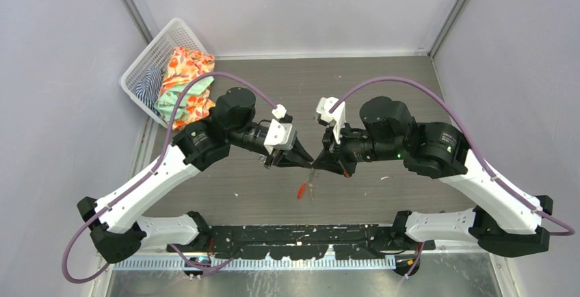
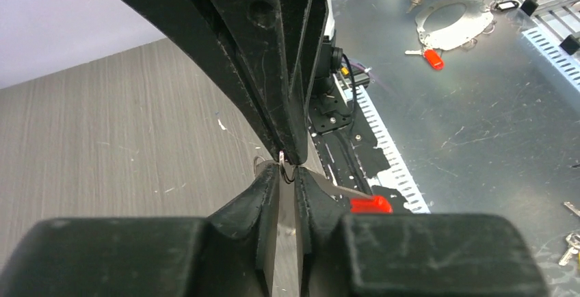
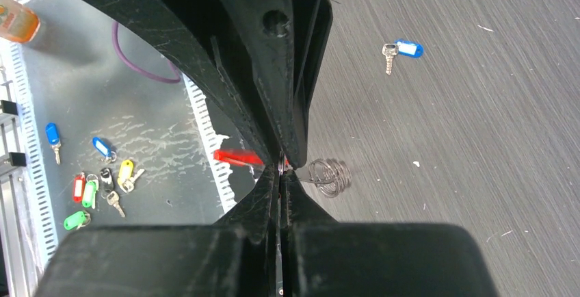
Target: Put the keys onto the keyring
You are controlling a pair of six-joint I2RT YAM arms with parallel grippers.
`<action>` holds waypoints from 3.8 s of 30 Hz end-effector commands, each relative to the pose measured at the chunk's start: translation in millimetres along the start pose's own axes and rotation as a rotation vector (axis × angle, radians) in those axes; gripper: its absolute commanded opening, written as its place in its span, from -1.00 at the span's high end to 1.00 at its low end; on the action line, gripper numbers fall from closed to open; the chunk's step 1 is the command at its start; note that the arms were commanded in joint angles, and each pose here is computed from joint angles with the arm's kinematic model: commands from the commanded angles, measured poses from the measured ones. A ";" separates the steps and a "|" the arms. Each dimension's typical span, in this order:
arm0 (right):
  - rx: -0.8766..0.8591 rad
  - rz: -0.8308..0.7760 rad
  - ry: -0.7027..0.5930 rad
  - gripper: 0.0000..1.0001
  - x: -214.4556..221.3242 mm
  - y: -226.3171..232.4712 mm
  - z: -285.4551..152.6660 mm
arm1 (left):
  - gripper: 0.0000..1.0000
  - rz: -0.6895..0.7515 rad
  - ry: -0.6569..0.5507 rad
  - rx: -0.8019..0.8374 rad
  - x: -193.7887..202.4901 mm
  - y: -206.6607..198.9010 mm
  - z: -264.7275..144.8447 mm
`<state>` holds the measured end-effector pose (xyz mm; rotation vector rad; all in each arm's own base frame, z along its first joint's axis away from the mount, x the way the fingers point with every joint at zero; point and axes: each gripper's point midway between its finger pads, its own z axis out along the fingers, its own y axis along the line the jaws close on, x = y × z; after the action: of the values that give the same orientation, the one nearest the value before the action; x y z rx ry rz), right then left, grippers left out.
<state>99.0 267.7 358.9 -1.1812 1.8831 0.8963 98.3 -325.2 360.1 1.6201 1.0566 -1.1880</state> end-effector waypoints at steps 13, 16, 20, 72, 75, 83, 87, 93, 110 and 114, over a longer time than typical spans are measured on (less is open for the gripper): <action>-0.126 -0.082 -0.342 0.04 -48.4 33.0 -48.9 | 0.99 0.109 0.006 0.140 -1.9 -27.7 -7.1; -0.131 -0.099 -0.436 -0.19 -49.7 37.1 -69.1 | 0.99 0.214 -0.046 0.188 -13.3 -38.7 -9.9; -0.102 -0.091 -0.470 -0.19 -42.1 33.2 -79.6 | 0.99 0.402 -0.090 0.190 -27.8 -45.4 -9.9; -0.172 -0.088 -0.430 -0.13 -30.4 38.2 -48.9 | 0.99 0.069 -0.095 -0.026 -51.7 -27.4 -4.0; -0.191 -0.079 -0.436 -0.12 -29.7 41.0 -47.4 | 1.00 -0.016 -0.132 -0.049 -56.1 -18.4 -8.3; -0.116 -0.039 -0.437 -0.04 -31.3 26.2 -37.8 | 0.99 -0.120 -0.142 -0.077 -48.2 -16.6 -14.1; 0.014 0.004 -0.451 -0.15 -35.1 2.8 -35.2 | 0.99 -0.138 -0.127 -0.092 -38.2 -19.0 -20.0; -0.052 -0.020 -0.442 -0.20 -36.7 13.4 -28.9 | 0.99 -0.121 -0.092 -0.017 -29.0 -35.4 -23.4; 0.000 0.019 -0.324 -0.24 -35.9 -9.4 6.9 | 0.99 -0.119 0.118 -0.084 43.8 -41.3 -48.9; -0.129 -0.029 -0.341 -0.26 -36.5 13.4 3.7 | 0.99 -0.141 0.120 -0.069 39.1 -41.9 -48.4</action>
<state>123.6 286.2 360.6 -0.9677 1.7080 0.9991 83.2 -264.6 317.3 1.5747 1.3316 -1.1404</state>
